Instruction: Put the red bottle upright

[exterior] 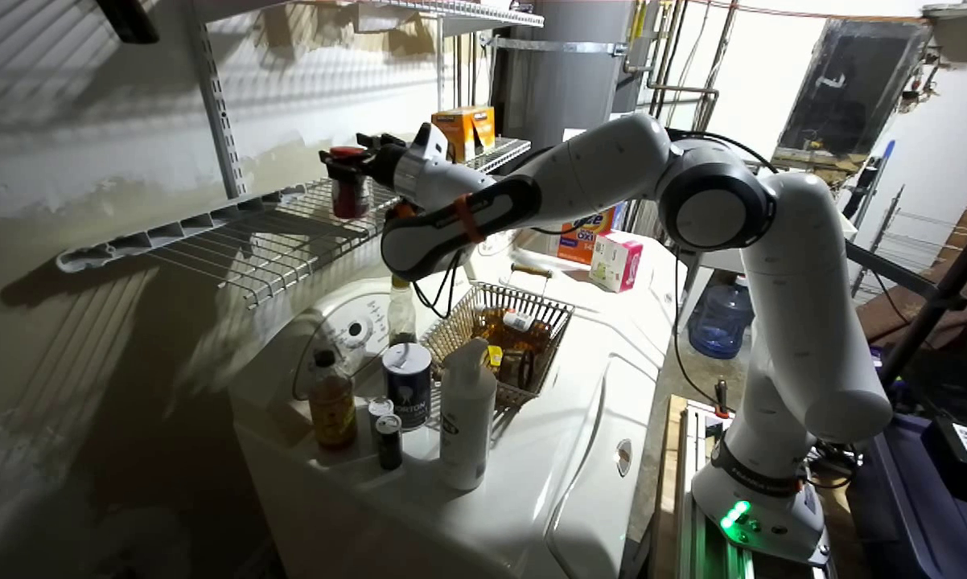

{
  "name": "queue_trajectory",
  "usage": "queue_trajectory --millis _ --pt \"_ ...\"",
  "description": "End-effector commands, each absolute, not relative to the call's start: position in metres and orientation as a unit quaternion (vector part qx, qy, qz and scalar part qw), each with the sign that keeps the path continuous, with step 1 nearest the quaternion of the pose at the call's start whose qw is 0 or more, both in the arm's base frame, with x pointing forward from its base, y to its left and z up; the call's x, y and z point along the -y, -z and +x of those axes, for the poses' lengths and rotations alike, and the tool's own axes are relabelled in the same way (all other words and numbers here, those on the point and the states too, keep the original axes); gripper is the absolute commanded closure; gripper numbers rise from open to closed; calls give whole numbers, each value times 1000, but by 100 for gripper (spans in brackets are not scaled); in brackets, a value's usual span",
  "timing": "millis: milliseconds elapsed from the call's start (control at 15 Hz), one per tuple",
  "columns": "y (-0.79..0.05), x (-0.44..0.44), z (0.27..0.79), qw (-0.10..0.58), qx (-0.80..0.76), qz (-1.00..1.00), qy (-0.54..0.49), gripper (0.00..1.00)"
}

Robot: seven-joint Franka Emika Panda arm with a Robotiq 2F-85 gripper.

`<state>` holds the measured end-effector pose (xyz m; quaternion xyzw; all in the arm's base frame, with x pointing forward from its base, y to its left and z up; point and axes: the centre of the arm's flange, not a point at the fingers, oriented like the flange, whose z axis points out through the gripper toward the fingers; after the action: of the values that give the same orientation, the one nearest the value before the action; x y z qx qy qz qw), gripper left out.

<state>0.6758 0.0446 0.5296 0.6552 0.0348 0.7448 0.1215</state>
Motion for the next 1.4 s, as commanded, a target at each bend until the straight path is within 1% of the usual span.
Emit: queue_trajectory --millis 0,467,933,1133,1333 --pt "-548 -53 669 122 -25 676 -727 0" --pt "-576 -56 660 112 -2 721 -684 0" --pt "-628 -59 641 39 10 750 -660 0" --pt "-648 -56 634 30 5 761 -648 0" --pt "-659 -46 626 2 6 790 -613 0"
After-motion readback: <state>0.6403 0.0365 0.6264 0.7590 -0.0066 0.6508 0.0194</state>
